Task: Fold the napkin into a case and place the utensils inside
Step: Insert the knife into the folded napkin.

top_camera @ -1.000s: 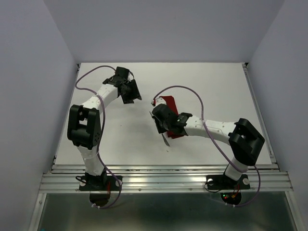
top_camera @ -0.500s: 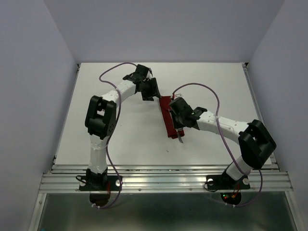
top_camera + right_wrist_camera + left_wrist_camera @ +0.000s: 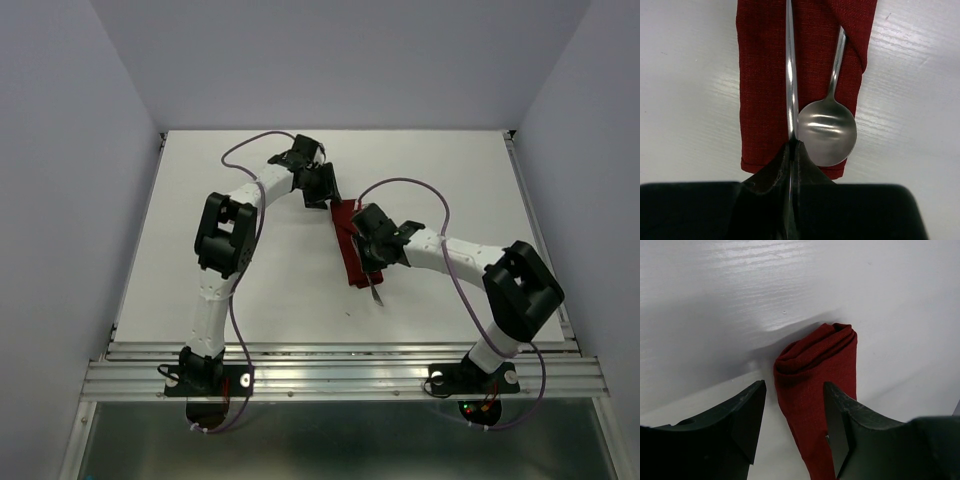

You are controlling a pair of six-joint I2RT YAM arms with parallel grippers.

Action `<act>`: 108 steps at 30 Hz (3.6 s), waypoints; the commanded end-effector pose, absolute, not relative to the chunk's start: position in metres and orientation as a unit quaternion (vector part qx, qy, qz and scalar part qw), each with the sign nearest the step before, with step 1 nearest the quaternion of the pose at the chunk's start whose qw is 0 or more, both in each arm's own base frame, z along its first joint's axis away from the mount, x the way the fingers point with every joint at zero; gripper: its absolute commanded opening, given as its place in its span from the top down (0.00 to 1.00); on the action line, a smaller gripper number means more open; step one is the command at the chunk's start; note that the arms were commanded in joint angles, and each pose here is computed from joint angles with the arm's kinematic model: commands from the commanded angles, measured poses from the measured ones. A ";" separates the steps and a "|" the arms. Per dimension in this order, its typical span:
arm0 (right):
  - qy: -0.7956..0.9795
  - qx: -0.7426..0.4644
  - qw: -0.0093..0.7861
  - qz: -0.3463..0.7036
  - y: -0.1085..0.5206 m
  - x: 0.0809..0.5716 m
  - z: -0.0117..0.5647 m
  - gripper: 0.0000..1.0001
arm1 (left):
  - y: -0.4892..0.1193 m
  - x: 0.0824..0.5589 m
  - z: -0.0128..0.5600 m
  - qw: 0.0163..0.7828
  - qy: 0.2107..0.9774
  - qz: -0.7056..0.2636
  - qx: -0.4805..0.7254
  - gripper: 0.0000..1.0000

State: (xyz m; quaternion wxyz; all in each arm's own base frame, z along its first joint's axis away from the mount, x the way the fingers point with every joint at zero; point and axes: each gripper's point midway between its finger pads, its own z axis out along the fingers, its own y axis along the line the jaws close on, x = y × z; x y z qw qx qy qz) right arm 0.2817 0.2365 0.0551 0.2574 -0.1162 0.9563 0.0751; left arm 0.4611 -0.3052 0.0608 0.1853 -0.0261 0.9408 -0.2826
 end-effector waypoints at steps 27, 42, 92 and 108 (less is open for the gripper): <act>0.948 -0.068 0.303 0.065 0.263 0.373 0.067 0.99 | -0.303 0.449 0.034 0.158 0.951 -0.267 -0.009 0.40; 0.946 -0.021 0.319 0.056 0.268 0.403 0.063 0.99 | -0.304 0.446 0.029 0.151 0.950 -0.273 -0.007 0.40; 0.940 0.025 0.330 0.084 0.271 0.394 0.070 0.98 | -0.306 0.440 0.019 0.137 0.952 -0.274 -0.008 0.40; 0.937 0.035 0.338 0.082 0.280 0.411 0.068 0.98 | -0.305 0.438 0.020 0.139 0.952 -0.274 -0.007 0.40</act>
